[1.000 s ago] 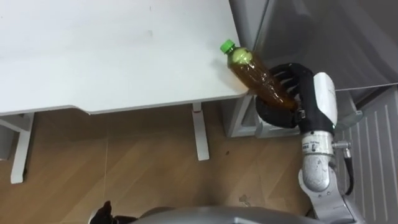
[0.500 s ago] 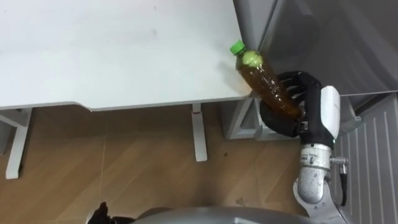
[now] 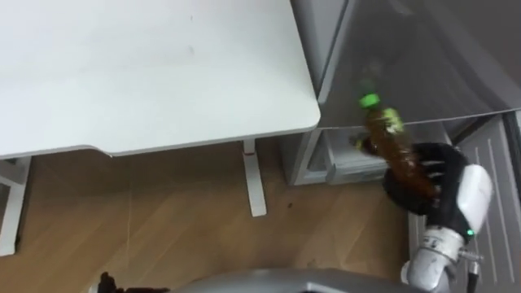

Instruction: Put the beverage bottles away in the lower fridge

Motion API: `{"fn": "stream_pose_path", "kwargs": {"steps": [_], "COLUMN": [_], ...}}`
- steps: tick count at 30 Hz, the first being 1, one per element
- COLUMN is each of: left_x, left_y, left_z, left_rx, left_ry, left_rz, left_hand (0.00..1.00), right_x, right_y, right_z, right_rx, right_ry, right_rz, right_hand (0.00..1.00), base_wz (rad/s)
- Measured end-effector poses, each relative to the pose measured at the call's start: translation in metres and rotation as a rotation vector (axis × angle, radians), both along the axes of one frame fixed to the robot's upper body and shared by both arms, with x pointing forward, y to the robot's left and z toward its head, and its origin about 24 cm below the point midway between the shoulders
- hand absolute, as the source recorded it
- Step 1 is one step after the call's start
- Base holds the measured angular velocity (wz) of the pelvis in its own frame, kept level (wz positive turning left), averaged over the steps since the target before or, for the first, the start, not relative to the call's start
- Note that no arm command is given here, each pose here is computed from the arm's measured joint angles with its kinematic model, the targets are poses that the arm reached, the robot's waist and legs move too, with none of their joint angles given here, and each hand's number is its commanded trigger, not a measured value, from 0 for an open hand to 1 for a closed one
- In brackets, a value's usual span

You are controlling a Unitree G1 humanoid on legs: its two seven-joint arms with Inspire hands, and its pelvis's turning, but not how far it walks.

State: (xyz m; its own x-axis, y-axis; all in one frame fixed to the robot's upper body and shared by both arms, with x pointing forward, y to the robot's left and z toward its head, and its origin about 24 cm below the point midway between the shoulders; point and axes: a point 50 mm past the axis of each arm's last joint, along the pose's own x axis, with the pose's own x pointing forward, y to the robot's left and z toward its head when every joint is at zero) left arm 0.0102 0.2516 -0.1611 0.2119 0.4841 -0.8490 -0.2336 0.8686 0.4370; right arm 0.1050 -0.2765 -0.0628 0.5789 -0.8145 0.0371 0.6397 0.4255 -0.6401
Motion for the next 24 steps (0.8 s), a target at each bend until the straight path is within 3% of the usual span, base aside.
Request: {"fn": "stream_pose_path", "kwargs": {"steps": [4,7,24], "left_x": [-0.002,-0.002,0.001], "left_y": [0.005,0.000,-0.002], "left_z": [0.001,0.000,-0.001], "left_rx": [0.011,-0.019,-0.047], "left_ry": [0.007,0.010,0.014], "left_rz": [-0.007,-0.029,-0.078], "left_hand": [0.00,0.00,0.00], "right_x": [-0.014,-0.024,-0.001], "right_y": [-0.039,-0.045,-0.025], "right_z": [0.014,0.015,0.010], "right_rx": [0.016,0.015,0.124], "right_ry": [-0.169,-0.201,-0.238], "right_rz": [-0.434,-0.574,-0.530], "right_hand": [1.00,1.00,1.00], "base_wz": [-0.19,-0.09,-0.02]}}
